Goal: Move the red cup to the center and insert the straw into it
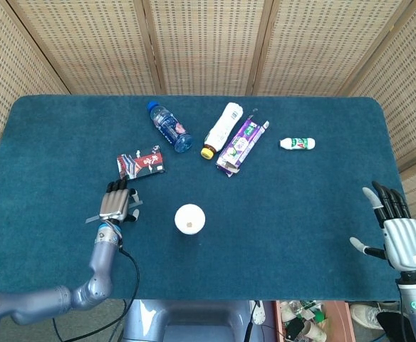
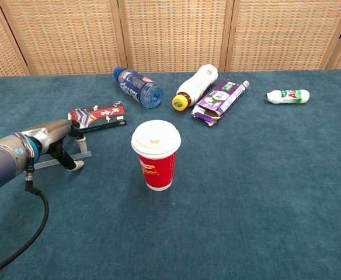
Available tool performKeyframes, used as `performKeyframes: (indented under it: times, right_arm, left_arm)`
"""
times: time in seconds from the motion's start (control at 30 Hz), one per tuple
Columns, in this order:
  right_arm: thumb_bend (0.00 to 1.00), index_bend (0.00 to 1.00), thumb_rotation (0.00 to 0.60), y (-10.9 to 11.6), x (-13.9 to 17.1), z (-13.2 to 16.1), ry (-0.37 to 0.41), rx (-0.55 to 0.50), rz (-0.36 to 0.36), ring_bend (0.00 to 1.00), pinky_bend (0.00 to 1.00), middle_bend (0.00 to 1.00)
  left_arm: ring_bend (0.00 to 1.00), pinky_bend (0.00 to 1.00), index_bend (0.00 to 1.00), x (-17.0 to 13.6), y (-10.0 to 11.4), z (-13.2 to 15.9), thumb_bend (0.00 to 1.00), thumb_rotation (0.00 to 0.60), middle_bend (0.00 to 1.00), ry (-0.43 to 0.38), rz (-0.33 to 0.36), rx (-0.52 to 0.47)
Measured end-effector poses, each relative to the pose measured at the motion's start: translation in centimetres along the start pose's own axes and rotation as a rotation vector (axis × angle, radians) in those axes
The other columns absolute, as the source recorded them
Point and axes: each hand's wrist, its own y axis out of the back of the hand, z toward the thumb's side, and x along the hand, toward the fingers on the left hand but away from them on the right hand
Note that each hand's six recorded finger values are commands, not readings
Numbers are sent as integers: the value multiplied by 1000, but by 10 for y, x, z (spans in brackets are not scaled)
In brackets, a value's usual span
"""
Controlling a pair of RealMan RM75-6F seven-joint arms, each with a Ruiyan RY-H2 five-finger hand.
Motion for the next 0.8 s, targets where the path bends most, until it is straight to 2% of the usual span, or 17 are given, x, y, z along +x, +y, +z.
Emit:
performKeyframes:
  times: [0.23, 0.53, 0.8]
  right_arm:
    - [0, 56, 600, 0, 0, -1, -2, 0, 2, 0, 0, 0]
    - [0, 56, 600, 1, 0, -2, -4, -6, 0, 0, 0, 0]
    - [0, 56, 600, 1, 0, -2, -5, -8, 3, 0, 0, 0]
  left_arm:
    - [0, 0, 485, -8, -5, 9, 321, 600, 0, -39, -19, 12]
    - [0, 0, 514, -9, 0, 8, 321, 600, 0, -28, 33, 24]
    - [0, 0, 523, -8, -3, 9, 321, 600, 0, -22, 35, 31]
